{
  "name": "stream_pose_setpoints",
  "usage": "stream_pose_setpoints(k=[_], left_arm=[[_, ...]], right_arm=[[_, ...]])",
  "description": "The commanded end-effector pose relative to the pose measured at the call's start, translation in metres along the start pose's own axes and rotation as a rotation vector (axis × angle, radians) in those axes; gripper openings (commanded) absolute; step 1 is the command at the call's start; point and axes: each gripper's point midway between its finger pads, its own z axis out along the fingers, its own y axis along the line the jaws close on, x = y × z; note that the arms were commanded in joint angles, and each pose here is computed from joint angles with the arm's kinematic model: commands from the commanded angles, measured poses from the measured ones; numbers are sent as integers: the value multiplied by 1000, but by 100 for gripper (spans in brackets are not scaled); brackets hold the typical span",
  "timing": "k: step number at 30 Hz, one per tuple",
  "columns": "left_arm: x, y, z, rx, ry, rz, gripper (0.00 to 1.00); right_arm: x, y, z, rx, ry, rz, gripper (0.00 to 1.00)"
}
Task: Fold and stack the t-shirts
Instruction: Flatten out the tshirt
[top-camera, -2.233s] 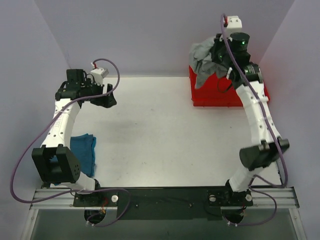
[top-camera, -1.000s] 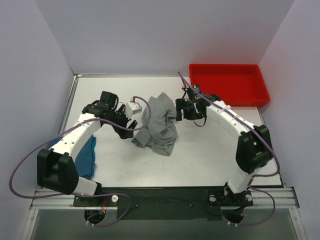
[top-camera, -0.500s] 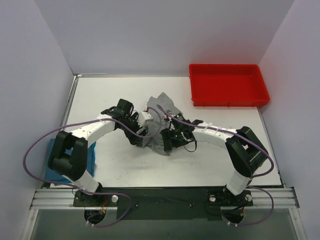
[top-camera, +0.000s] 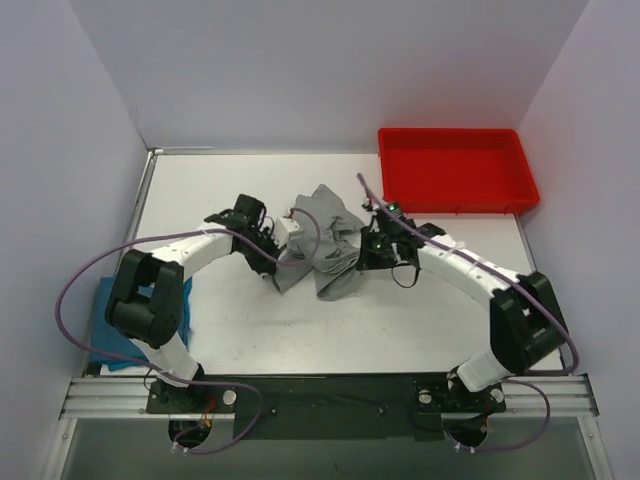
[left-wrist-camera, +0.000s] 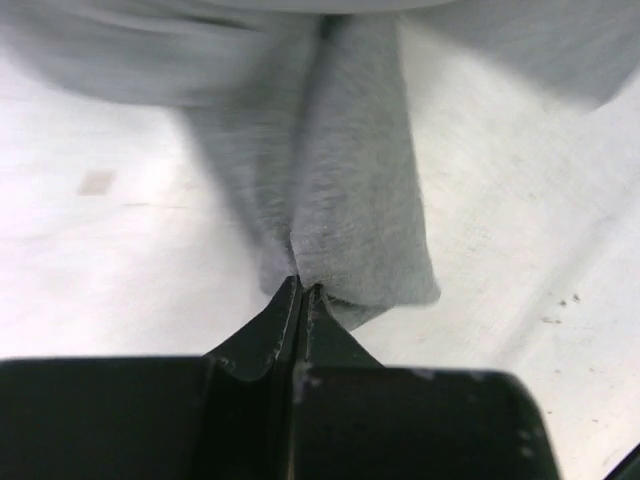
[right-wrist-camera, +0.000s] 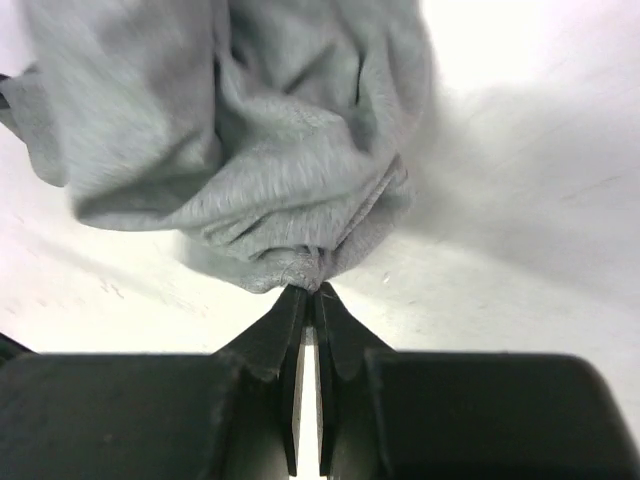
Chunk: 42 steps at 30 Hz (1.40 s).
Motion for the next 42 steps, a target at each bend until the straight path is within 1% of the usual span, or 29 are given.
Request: stream_pose_setpoints(k=[1, 2, 3, 4, 5, 6, 7, 8, 9, 10, 11, 12, 13, 16, 17, 21, 24, 26, 27, 29, 31, 32, 33, 34, 37, 39, 40, 41, 42], left_arm=[[-88, 64, -108, -153, -263, -25, 0], [-94, 69, -125, -171, -282, -20, 0], [-107, 85, -161, -230, -323, -12, 0], [-112, 92, -179, -254, -343, -6, 0], [-126, 101, -217, -311, -383, 14, 0], [-134, 108, -239, -356, -411, 18, 0], [-142, 115, -274, -418, -448, 26, 0], [-149, 118, -295, -462, -470, 41, 0], [-160, 118, -331, -536, -509, 73, 0], [-162, 120, -345, -575, -516, 76, 0], [-170, 118, -376, -641, -552, 103, 0], [-171, 120, -388, -682, -555, 102, 0], [-174, 118, -413, -743, -581, 109, 0], [-181, 112, -448, -833, -625, 115, 0], [-173, 118, -465, -887, -626, 97, 0], [-173, 107, -496, -964, -649, 111, 0], [-179, 91, -542, -1081, -718, 126, 0], [-182, 85, -572, -1177, -767, 128, 0], [-179, 86, -583, -1229, -770, 113, 0], [-180, 82, -611, -1331, -809, 112, 0], [-181, 82, -634, -1423, -845, 109, 0], [-185, 76, -647, -1455, -877, 126, 0], [-186, 76, -649, -1462, -887, 131, 0], [-188, 75, -651, -1459, -900, 135, 0], [-206, 75, -616, -1275, -923, 180, 0], [-216, 72, -578, -1080, -935, 172, 0], [-225, 56, -549, -908, -940, 206, 0], [-223, 49, -517, -788, -889, 208, 0], [-237, 21, -488, -620, -887, 288, 0]], right_arm=[[-85, 1, -92, -17, -263, 25, 0], [-104, 5, -122, -27, -339, 7, 0], [-114, -3, -136, -20, -375, 23, 0], [-132, 1, -166, -36, -451, 10, 0], [-144, -7, -185, -27, -502, 26, 0], [-156, -3, -210, -33, -566, 7, 0], [-166, -11, -231, -16, -623, 14, 0], [-179, -14, -256, -3, -689, 3, 0], [-184, -15, -270, 2, -721, -6, 0], [-194, -16, -295, 15, -782, -15, 0], [-197, -17, -308, 23, -812, -18, 0], [-204, -17, -329, 35, -864, -29, 0], [-205, -17, -341, 48, -895, -32, 0], [-210, -21, -381, 90, -992, -40, 0], [-208, -21, -389, 97, -1011, -47, 0], [-202, -9, -426, 90, -1092, -93, 0], [-196, -1, -429, 63, -1091, -125, 0], [-189, 2, -409, 8, -1038, -120, 0], [-185, 3, -389, -31, -990, -97, 0], [-172, 25, -354, -169, -880, -128, 0], [-150, 60, -325, -299, -773, -253, 0], [-140, 72, -322, -338, -749, -315, 0], [-130, 84, -312, -366, -716, -369, 0], [-127, 85, -312, -369, -715, -371, 0], [-130, 59, -289, -297, -682, -273, 0], [-136, 39, -272, -259, -647, -194, 0], [-141, 24, -261, -225, -628, -152, 0], [-146, 14, -256, -191, -627, -134, 0], [-154, -1, -244, -138, -599, -115, 0]])
